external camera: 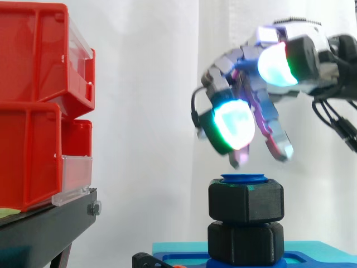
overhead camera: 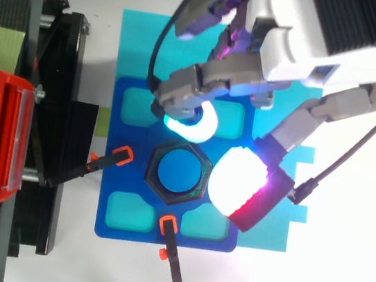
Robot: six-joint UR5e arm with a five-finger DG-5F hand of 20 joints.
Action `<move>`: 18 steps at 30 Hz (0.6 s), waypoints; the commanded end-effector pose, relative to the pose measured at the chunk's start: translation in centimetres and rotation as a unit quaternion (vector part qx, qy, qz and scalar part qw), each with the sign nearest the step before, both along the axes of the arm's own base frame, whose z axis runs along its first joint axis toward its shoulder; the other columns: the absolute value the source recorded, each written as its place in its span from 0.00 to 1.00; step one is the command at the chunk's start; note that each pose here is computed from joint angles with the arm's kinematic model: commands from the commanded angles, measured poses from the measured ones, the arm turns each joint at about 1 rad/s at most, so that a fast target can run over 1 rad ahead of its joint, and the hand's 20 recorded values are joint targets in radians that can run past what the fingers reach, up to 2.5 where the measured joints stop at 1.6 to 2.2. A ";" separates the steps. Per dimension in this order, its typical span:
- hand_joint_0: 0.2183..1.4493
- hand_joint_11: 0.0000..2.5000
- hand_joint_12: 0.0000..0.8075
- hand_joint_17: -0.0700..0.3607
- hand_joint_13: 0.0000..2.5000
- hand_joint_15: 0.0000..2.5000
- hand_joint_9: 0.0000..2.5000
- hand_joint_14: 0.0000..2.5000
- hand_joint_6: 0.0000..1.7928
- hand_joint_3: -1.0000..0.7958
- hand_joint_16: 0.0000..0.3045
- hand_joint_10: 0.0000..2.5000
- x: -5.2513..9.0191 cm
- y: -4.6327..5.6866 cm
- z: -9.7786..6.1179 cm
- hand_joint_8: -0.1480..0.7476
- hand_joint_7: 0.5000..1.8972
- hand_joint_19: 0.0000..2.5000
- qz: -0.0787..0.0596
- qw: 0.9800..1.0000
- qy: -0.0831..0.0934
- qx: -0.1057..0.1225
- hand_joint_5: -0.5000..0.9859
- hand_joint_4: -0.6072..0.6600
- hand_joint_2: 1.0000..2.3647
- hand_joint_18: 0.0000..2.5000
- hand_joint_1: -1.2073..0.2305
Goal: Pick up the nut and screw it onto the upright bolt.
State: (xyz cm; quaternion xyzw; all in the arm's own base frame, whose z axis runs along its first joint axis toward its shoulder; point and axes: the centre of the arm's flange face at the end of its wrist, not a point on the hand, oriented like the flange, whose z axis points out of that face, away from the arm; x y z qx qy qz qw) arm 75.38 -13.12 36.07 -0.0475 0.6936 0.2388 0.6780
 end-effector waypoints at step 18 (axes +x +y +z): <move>0.17 0.00 0.41 0.41 0.00 0.00 0.09 0.00 0.28 0.28 0.16 0.00 1.0 6.6 -3.4 0.39 0.08 0.00 -0.041 0.999 0.029 0.016 0.19 0.57 0.00 0.00 0.71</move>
